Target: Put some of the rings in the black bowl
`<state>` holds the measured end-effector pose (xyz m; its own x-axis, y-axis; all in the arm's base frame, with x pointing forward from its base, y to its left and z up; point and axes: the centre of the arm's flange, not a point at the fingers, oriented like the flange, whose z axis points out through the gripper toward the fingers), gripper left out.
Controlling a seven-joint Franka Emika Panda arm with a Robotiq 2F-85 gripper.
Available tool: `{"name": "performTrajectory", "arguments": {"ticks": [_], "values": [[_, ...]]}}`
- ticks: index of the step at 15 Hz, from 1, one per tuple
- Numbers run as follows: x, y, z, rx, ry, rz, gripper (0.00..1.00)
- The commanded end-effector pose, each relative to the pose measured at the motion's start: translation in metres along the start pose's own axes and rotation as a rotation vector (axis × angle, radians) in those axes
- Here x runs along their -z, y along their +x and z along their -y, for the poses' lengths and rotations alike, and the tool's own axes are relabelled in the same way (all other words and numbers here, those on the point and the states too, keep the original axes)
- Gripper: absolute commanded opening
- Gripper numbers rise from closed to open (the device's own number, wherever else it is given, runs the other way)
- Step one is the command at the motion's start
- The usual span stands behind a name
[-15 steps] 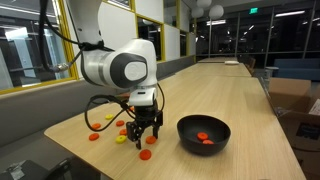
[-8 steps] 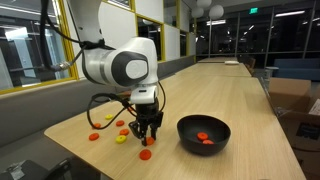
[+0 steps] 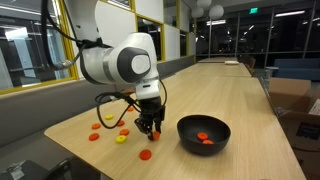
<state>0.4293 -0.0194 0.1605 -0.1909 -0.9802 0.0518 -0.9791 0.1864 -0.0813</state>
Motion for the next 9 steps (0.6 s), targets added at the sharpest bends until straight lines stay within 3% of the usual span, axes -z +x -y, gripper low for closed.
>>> {"name": "performTrajectory", "arguments": {"ticks": [1,9], "values": [[0.036,0.002,0.005,0.056,0.070,-0.033,0.17],[0.079,0.014,0.025,0.155,0.135,-0.102,0.17]]}}
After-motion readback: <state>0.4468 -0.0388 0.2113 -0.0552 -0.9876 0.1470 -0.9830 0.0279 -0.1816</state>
